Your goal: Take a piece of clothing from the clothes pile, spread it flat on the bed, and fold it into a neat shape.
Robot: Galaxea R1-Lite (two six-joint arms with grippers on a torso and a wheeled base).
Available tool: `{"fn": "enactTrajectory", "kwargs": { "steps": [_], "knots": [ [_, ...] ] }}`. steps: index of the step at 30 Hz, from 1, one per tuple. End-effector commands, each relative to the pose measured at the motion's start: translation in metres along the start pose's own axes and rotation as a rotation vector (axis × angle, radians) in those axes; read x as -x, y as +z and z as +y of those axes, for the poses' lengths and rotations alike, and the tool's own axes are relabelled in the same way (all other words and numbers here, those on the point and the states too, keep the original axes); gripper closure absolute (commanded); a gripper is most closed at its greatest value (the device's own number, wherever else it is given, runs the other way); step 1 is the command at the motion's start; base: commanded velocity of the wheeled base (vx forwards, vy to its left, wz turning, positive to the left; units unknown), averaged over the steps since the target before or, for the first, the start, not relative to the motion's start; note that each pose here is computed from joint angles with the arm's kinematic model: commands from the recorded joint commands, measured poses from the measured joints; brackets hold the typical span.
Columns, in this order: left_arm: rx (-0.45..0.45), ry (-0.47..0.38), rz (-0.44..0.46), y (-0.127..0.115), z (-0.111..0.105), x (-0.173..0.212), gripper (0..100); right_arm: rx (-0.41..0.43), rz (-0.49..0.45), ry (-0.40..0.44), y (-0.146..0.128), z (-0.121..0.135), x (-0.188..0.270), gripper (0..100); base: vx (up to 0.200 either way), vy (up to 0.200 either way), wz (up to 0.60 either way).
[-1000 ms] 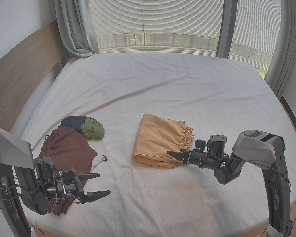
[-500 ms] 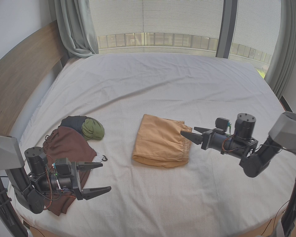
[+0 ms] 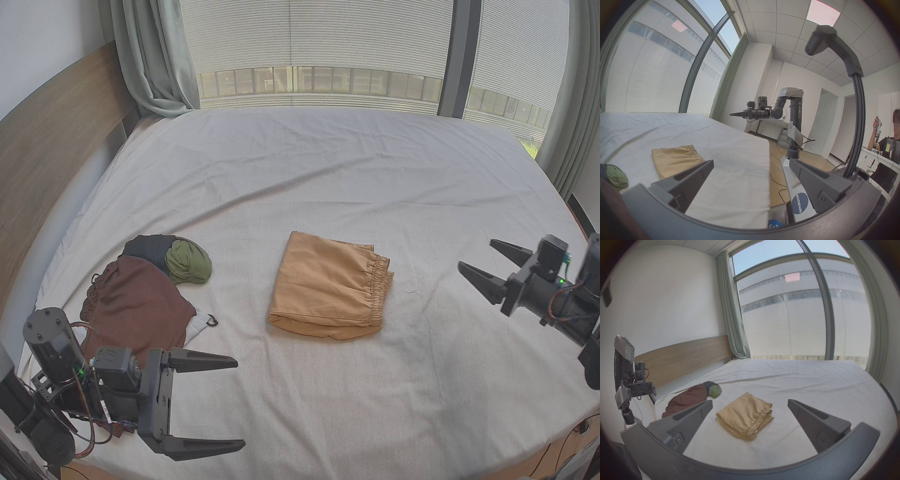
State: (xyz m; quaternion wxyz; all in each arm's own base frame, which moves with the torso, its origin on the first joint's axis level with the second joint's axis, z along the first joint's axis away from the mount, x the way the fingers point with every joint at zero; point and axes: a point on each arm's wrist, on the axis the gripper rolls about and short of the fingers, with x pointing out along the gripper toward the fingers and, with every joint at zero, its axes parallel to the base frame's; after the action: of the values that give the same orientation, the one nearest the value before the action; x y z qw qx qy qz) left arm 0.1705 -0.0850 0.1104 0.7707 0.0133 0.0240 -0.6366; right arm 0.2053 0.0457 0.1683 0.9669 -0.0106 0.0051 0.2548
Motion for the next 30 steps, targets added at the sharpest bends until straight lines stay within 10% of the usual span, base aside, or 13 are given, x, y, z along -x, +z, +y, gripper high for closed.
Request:
{"fn": "enactTrajectory", "kwargs": {
  "steps": [1,12,24,30],
  "knots": [
    [-0.104,0.068,-0.074,0.026,-0.033,0.023,0,0.046,-0.104,-0.096,0.005,0.018,0.072,0,0.0,0.0,0.0],
    [-0.091,0.27,-0.065,0.035,-0.074,0.055,0,0.099,-0.238,-0.192,-0.005,0.041,0.147,0,0.0,0.0,0.0],
    [-0.013,0.289,-0.057,0.009,-0.141,0.093,0,0.075,-0.202,-0.204,-0.039,0.066,0.194,0,0.0,0.0,0.0],
    [-0.024,0.487,-0.194,-0.013,-0.178,0.109,0,0.071,-0.2,-0.234,-0.07,0.08,0.217,0,0.0,0.0,0.0]
  ]
}}
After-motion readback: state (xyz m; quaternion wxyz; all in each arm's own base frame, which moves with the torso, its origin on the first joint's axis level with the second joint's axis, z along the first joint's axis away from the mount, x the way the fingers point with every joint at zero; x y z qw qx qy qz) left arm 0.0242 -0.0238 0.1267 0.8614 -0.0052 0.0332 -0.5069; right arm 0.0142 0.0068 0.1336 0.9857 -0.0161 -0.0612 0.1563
